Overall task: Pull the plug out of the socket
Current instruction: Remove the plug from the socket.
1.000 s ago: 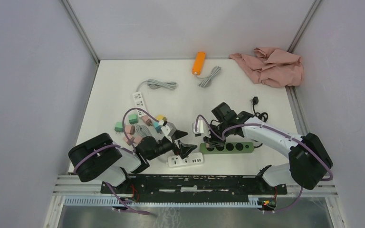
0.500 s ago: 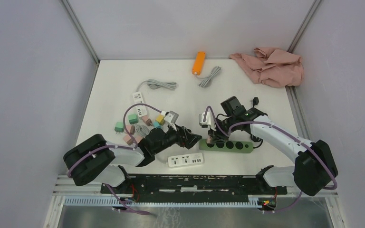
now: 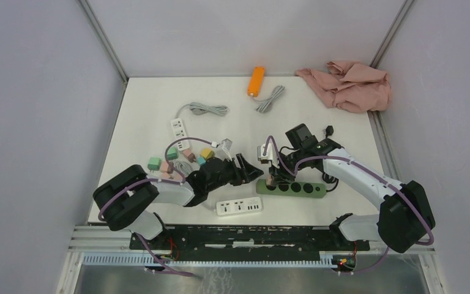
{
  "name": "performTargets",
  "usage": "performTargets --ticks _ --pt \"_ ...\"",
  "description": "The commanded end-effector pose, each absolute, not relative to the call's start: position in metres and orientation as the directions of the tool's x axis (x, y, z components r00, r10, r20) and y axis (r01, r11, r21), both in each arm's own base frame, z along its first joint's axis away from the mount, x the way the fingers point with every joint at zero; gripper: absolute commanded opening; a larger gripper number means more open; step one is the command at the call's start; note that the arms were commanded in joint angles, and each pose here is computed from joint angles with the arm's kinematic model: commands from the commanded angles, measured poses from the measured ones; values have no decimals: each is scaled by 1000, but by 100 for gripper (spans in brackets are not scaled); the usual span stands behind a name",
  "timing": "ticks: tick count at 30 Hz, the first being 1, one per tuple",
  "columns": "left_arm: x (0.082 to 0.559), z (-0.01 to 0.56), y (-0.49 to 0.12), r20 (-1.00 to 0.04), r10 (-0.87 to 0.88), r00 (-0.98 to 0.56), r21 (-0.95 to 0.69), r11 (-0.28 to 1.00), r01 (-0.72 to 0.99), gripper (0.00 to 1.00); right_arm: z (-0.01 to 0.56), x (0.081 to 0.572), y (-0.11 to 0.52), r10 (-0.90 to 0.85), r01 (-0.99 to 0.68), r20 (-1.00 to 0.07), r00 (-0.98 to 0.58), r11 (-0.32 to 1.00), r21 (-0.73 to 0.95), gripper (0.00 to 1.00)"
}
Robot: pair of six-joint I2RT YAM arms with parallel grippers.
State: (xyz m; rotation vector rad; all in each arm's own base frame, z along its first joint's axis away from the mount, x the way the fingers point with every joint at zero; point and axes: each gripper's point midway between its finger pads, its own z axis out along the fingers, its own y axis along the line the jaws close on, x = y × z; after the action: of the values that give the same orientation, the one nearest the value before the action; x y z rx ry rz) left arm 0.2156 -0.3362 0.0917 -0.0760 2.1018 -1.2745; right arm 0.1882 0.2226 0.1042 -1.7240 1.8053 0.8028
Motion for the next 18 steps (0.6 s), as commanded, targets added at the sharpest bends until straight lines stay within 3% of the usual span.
performTargets --ticks 1,4,14,18 --pt "218 109 -357 -433 -392 -812 -865 433 252 72 134 194 234 -630 -999 -776 -38 17 35 0" --pt "215 108 -362 -422 -371 -827 -870 422 255 68 134 198 232 -634 -999 -773 -41 35 24 0" --pt "206 111 -368 -411 -344 -844 -888 361 285 68 140 210 223 -628 -996 -776 -61 92 4 0" --pt "205 111 -375 -402 -323 -857 -894 340 292 63 140 212 222 -625 -994 -777 -69 108 2 0"
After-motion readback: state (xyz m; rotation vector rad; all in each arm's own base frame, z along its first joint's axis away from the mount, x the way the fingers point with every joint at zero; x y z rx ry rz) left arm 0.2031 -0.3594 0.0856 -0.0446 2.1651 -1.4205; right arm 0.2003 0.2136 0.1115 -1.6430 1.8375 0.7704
